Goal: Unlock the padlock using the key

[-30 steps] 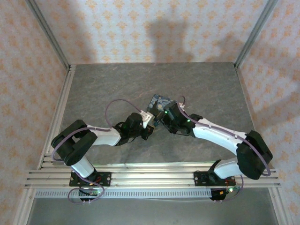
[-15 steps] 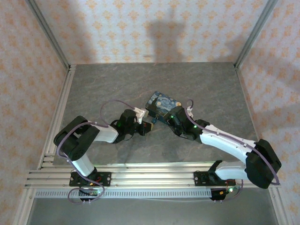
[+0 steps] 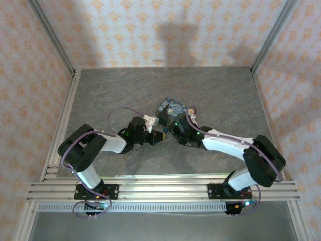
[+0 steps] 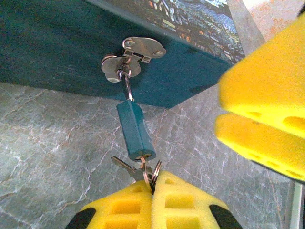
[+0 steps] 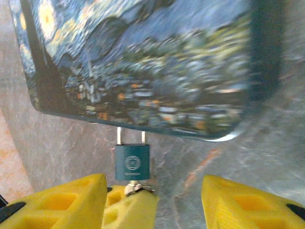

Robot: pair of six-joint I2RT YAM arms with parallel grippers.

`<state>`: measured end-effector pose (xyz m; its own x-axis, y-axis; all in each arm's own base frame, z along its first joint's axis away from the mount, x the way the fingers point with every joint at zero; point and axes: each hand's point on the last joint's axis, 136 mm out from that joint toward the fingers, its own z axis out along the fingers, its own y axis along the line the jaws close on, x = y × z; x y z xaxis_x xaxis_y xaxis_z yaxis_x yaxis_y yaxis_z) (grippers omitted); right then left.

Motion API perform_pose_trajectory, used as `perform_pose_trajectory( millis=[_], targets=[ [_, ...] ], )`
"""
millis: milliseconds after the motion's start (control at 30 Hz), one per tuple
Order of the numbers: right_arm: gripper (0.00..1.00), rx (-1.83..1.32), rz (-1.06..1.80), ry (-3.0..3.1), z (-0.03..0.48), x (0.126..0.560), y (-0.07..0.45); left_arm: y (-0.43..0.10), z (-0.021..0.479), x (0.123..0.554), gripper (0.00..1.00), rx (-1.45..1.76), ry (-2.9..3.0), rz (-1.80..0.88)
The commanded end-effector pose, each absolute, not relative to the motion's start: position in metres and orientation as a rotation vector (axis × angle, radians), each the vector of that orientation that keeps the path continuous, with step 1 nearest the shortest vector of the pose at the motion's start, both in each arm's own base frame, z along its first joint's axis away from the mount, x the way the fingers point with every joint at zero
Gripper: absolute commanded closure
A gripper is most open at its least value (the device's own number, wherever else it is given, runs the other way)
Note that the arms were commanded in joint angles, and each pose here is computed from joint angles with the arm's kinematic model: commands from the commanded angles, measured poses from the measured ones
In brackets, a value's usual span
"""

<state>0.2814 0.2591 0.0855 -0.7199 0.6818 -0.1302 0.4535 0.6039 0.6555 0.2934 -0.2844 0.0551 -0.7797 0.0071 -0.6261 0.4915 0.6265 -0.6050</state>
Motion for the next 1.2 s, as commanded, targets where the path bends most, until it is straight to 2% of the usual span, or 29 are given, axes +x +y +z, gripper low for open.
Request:
perform_pose_trajectory(
  millis=[0, 1067, 1167],
  targets=[
    [0.46, 0.86, 0.997, 2.436, 0.098, 0.293, 0.288, -0.284, 0.059, 0.298, 1.0, 0.399, 2.24, -1.113],
    [0.5, 0.741, 0.775, 2.521, 0.058, 0.311, 0.293, -0.285, 0.059, 0.3, 1.0, 0.411, 2.231, -1.2],
    [0.55, 0.746, 0.767, 2.522, 0.055, 0.312, 0.292, -0.285, 0.059, 0.299, 1.0, 0.41, 2.233, -1.205]
  ],
)
